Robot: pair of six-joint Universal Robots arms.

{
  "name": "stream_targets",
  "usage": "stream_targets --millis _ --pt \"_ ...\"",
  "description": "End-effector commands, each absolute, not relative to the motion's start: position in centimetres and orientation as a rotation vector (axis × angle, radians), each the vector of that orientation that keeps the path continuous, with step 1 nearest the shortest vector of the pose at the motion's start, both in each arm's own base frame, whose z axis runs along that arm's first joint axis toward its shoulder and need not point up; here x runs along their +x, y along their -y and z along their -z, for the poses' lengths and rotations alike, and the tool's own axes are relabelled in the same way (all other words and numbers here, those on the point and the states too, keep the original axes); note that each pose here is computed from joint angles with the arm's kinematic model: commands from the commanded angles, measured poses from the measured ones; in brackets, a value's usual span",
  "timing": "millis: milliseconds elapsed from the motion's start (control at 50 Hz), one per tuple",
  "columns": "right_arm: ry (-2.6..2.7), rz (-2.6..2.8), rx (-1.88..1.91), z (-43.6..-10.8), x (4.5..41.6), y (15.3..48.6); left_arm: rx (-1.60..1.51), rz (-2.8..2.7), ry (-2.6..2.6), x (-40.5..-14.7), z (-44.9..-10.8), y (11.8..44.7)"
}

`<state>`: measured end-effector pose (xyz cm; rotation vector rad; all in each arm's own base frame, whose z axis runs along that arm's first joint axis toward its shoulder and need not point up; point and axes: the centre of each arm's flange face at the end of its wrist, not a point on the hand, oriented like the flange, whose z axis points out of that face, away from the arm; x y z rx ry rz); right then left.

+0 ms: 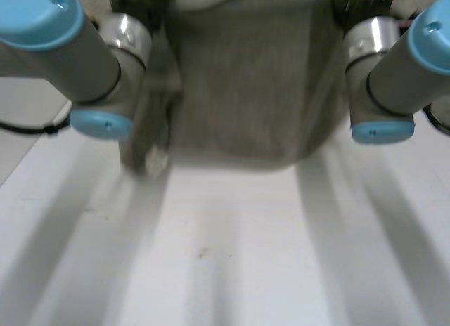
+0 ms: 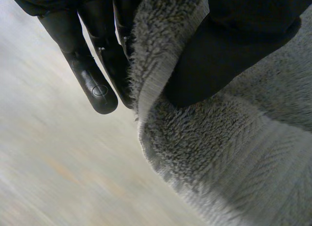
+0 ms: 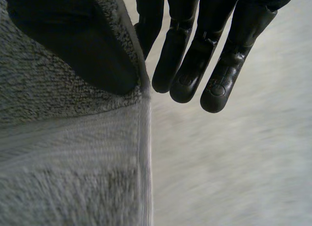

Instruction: Fold the laundry

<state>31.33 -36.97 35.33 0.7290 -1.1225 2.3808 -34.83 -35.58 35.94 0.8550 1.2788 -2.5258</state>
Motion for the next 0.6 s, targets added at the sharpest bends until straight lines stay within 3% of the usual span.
stream_targets --millis 20,60,80,120,140,160,180,200,220,240,260,280,360,440,600 --pt "1.101 -2.404 0.729 -35.4 30.7 35.7 0.826 2.636 -1.071 -34.3 -38.3 34.4" --pt "1.144 -2.388 0.781 -34.1 30.6 35.3 0.906 2.546 -1.205 -33.5 -35.2 34.1" --pt "1.181 -2.377 0.834 -33.0 30.4 34.8 0.907 2.545 -1.206 -33.5 -35.2 34.1" --pt "1.214 -2.365 0.889 -31.8 30.3 34.3 1.040 2.416 -1.388 -32.8 -30.2 33.0" --pt "1.254 -2.341 0.964 -30.2 30.3 33.6 1.041 2.415 -1.389 -32.8 -30.2 33.0" --pt "1.254 -2.341 0.965 -30.2 30.3 33.6 1.102 2.339 -1.483 -32.3 -27.6 32.3" --pt "1.307 -2.301 1.051 -28.3 30.2 33.0 1.103 2.338 -1.484 -32.3 -27.5 32.3" --pt "1.384 -2.243 1.141 -26.2 30.1 32.2 1.169 2.264 -1.568 -31.9 -25.0 31.6" --pt "1.385 -2.243 1.142 -26.2 30.0 32.2 1.242 2.198 -1.638 -31.5 -22.5 30.6" --pt "1.476 -2.176 1.230 -24.1 29.9 31.4 1.242 2.198 -1.639 -31.5 -22.5 30.6" --pt "1.570 -2.097 1.306 -22.2 29.5 30.5 1.321 2.140 -1.702 -31.3 -20.2 29.6" --pt "1.571 -2.096 1.307 -22.1 29.5 30.5 1.391 2.092 -1.754 -31.0 -18.3 28.6" --pt "1.781 -1.888 1.461 -18.0 28.4 28.1 1.500 2.025 -1.826 -30.7 -15.6 27.0" --pt "1.847 -1.823 1.492 -17.1 27.9 27.1 1.550 1.945 -1.897 -30.5 -13.3 26.5" --pt "1.900 -1.764 1.461 -16.3 26.7 27.1 1.473 1.932 -1.935 -28.9 -13.6 27.7"
